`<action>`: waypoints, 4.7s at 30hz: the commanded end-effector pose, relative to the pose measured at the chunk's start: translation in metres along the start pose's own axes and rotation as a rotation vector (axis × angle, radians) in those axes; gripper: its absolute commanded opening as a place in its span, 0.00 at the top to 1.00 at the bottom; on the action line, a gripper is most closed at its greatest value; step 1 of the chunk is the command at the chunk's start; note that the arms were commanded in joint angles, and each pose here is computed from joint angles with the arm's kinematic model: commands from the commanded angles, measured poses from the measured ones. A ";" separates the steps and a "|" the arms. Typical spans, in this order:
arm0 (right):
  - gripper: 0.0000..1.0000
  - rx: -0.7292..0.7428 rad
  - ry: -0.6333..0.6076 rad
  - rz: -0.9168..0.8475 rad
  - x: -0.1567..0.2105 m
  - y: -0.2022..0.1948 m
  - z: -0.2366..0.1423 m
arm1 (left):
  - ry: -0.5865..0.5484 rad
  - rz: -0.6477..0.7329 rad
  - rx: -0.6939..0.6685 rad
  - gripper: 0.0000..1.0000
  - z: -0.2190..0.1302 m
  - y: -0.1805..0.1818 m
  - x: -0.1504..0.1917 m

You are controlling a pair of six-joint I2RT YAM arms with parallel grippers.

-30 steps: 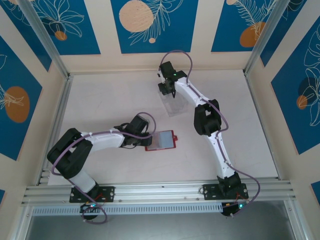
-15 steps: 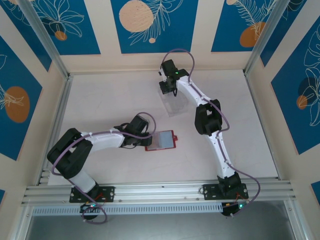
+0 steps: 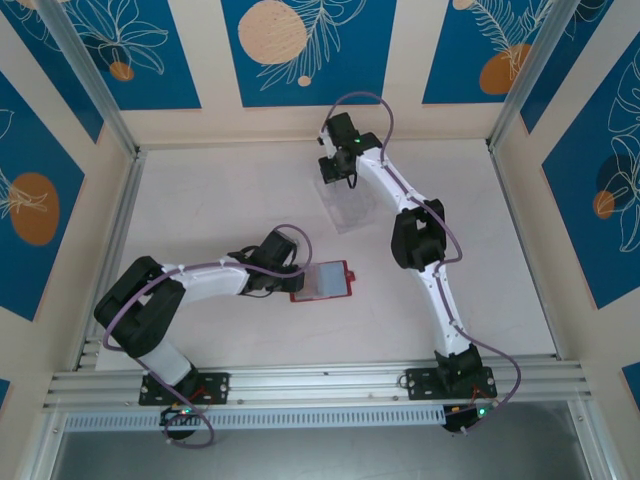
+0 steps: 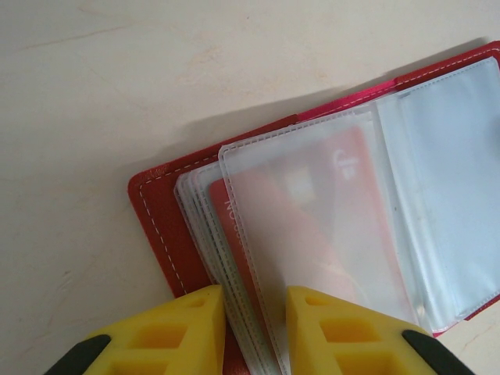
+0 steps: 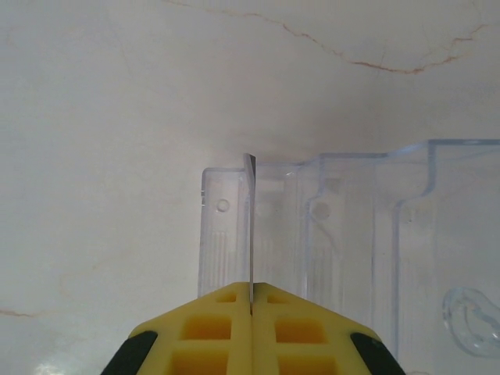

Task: Put the credit cards into the card holder
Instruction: Pick up the credit card from the storage box, then insert the credit card into the card slot.

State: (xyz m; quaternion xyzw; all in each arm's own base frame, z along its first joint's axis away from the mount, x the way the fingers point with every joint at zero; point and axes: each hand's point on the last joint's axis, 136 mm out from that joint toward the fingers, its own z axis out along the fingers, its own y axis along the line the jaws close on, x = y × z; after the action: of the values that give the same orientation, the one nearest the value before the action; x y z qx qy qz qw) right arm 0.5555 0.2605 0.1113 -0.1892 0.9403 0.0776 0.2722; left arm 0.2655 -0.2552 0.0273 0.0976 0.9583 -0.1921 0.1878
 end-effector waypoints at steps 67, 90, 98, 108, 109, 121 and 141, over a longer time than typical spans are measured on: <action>1.00 -0.481 -0.245 0.742 0.254 0.119 -0.077 | 0.130 0.047 -0.089 0.90 -0.002 0.019 0.034; 1.00 -0.647 -0.178 0.871 0.249 0.121 -0.070 | 0.132 0.049 -0.091 0.89 -0.001 0.020 0.036; 1.00 -0.685 -0.146 0.892 0.250 0.126 -0.066 | 0.133 0.047 -0.090 0.89 0.000 0.020 0.036; 1.00 -0.570 -0.225 0.835 0.243 0.108 -0.094 | 0.135 0.044 -0.090 0.89 0.001 0.021 0.038; 1.00 -0.580 -0.228 0.831 0.241 0.109 -0.095 | 0.134 0.043 -0.088 0.89 0.001 0.020 0.037; 1.00 -0.596 -0.190 0.786 0.245 0.130 -0.078 | 0.135 0.047 -0.088 0.89 0.000 0.020 0.037; 1.00 -0.510 -0.171 0.752 0.267 0.126 -0.066 | 0.140 0.045 -0.093 0.88 0.000 0.021 0.038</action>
State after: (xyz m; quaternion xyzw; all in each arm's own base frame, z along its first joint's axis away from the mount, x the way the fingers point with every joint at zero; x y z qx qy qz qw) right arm 0.2694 0.2843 0.0410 0.1132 0.8564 0.4414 0.2428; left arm 0.2605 -0.2437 0.0281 0.1082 0.9635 -0.1639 0.1820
